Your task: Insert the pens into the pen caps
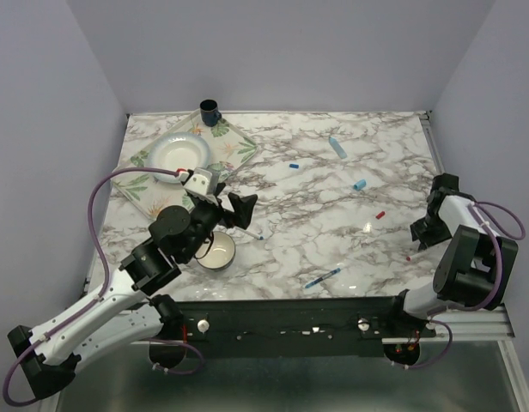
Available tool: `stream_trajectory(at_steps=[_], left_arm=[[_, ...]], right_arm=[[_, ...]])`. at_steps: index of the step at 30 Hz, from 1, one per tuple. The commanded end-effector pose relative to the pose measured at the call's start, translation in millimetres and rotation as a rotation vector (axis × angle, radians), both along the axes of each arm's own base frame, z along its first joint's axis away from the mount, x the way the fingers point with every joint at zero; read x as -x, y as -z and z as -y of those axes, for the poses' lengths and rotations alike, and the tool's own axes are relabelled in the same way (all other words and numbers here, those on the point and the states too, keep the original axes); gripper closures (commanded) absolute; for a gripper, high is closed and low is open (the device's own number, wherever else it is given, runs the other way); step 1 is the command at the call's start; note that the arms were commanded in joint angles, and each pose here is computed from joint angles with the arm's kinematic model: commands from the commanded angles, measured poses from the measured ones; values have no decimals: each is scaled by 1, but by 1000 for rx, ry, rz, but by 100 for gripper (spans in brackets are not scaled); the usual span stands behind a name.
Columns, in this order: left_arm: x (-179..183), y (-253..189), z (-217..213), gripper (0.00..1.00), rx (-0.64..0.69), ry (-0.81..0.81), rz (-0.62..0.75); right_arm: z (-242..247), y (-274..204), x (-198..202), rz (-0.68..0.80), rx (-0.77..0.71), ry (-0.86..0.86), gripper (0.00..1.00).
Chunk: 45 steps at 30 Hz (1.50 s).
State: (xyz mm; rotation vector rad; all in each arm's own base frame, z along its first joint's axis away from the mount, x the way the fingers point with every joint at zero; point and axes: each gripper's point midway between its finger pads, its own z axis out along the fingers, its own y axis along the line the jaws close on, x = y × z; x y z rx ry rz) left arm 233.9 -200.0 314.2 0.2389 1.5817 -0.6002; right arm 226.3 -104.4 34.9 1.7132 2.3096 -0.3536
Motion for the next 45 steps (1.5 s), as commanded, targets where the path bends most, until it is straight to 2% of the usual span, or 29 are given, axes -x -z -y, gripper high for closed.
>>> stream_trajectory(at_steps=[1, 7, 13, 16, 20, 23, 28, 39, 43, 44, 45], left_arm=[[-5, -11, -2, 1, 36, -29, 32], [-7, -9, -1, 1, 29, -33, 26], [-7, -8, 0, 1, 32, -33, 19], [-6, -8, 0, 1, 38, -30, 19], [-6, -8, -1, 1, 37, -30, 20], [-7, -9, -1, 1, 38, -35, 21], [-7, -9, -2, 1, 41, -36, 25], [-9, -9, -6, 1, 37, -62, 30], [-10, -8, -8, 1, 34, -72, 29], [-10, -8, -8, 1, 37, -73, 31], [-10, -8, -9, 1, 34, -76, 31]], right_arm=[[8, 10, 10, -32, -1, 1, 56], [18, -3, 12, -44, 28, 23, 55], [14, 1, 28, -106, -2, 53, 53], [16, 7, 33, -101, 1, 66, 52], [18, 12, 20, 5, 0, 42, 53], [20, 13, 17, 25, 2, 34, 53], [20, 24, 20, -15, -21, 20, 53], [26, 25, 9, 25, 0, -13, 54], [28, 25, 6, 45, 12, -51, 62], [28, 25, 4, 49, 13, -59, 72], [29, 25, 5, 46, 12, -67, 77]])
